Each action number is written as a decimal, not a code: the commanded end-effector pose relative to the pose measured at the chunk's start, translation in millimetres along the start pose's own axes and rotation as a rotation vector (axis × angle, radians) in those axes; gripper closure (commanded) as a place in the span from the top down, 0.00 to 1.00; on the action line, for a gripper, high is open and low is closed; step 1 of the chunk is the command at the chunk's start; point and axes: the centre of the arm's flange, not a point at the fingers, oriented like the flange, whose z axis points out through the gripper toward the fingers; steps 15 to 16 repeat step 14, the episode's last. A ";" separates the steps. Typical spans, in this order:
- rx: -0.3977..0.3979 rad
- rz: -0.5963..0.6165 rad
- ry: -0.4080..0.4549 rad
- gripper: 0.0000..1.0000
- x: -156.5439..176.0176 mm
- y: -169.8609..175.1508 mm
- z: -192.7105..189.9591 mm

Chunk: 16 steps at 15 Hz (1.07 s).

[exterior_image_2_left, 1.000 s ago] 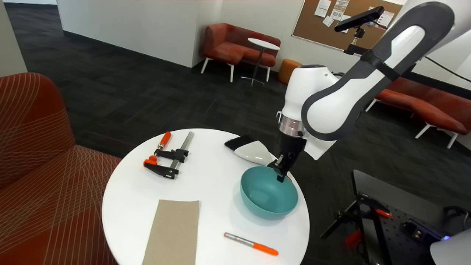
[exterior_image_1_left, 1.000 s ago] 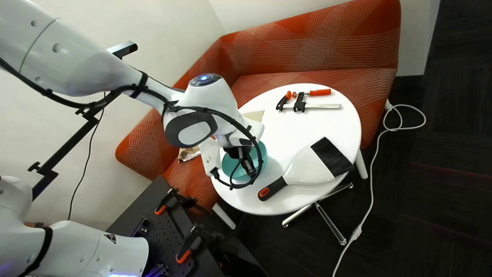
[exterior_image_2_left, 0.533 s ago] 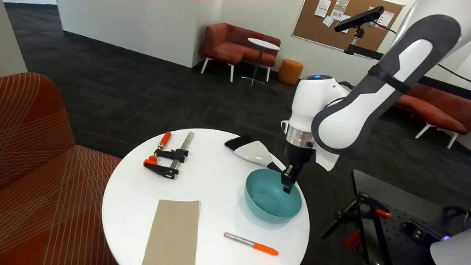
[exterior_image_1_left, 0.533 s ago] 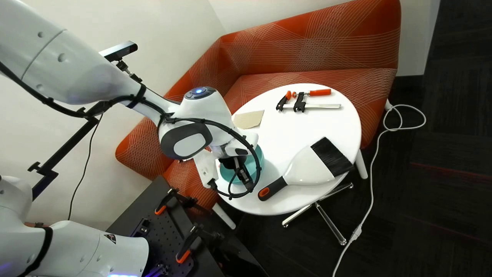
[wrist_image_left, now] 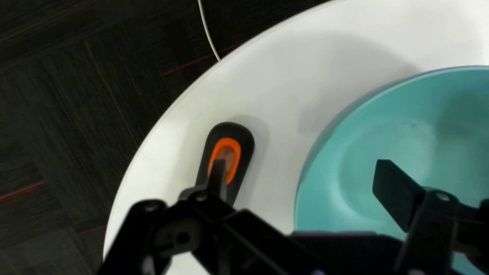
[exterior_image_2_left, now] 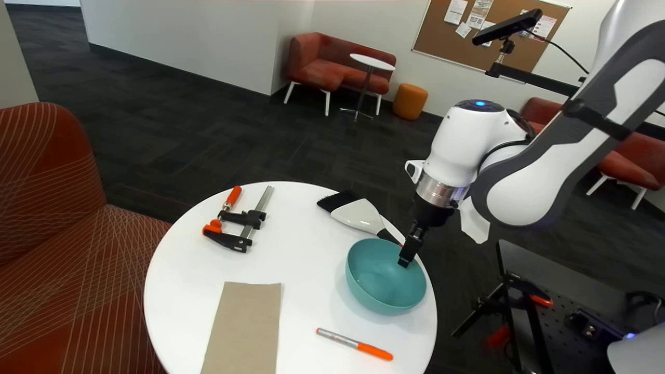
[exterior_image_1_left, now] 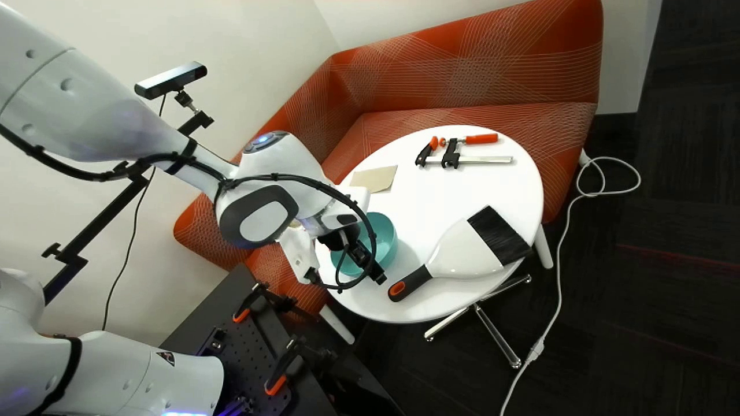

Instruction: Move the blue bowl forwards

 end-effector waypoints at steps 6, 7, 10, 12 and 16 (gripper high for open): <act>-0.003 -0.070 0.155 1.00 -22.9 -21.1 -73.9; 0.000 -0.074 0.165 1.00 -23.1 -22.1 -78.0; 0.005 -0.084 0.183 1.00 -23.6 -23.9 -87.2; 0.003 -0.096 0.162 1.00 -10.5 -20.0 -75.1; 0.006 -0.096 0.170 1.00 -11.6 -20.5 -79.1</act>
